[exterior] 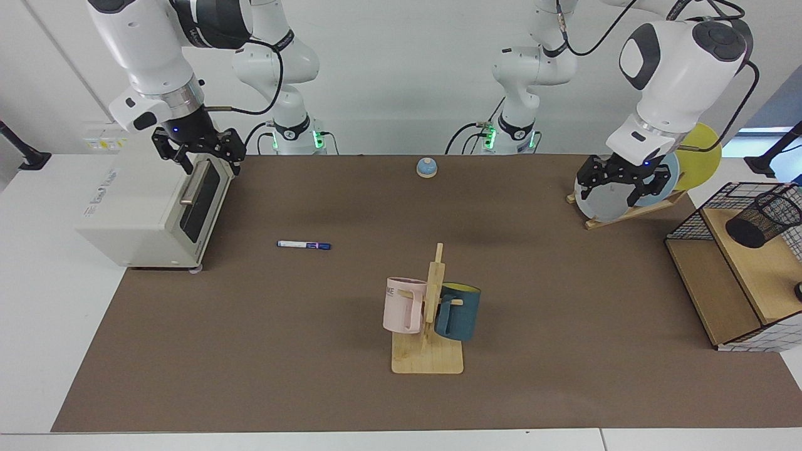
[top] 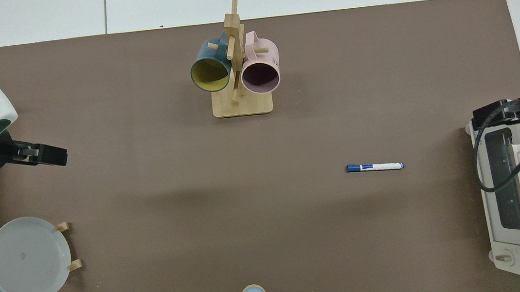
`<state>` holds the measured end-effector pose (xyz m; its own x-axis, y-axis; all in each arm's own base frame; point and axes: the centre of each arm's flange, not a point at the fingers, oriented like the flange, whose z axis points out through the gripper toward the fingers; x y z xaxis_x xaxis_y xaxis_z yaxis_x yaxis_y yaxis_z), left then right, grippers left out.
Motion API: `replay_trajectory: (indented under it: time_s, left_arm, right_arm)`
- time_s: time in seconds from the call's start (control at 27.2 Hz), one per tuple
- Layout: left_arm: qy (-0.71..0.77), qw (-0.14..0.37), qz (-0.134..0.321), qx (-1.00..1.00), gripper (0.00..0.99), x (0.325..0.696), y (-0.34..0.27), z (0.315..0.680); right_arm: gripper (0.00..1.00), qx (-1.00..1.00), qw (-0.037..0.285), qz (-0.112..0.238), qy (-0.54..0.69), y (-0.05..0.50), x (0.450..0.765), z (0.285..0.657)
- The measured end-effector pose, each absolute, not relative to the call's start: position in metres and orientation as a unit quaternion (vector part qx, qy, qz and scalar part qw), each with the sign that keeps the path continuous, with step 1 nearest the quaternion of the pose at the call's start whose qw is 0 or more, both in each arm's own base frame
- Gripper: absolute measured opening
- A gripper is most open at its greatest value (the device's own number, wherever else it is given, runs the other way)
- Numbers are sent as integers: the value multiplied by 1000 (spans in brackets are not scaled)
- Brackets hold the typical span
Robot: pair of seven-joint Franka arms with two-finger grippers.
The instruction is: Put markers into pen holder
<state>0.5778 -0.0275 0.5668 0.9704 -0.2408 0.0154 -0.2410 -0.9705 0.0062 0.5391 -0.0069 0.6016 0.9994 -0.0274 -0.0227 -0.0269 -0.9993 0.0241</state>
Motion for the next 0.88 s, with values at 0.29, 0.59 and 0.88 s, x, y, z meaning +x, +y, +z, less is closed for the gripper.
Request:
replay_trajectory:
  time_s: [0.29,0.59,0.88]
  left_arm:
    - [-123,4,4,992,991,579,-30,562]
    - [-126,4,1,992,991,580,-32,561]
    - [-125,5,-1,992,991,579,-31,561]
  right_arm:
    - [1000,1000,12,-12,-14,-7,539,601]
    - [1000,999,12,25,-23,-18,547,606]
    - [1000,995,10,51,-89,-26,552,604]
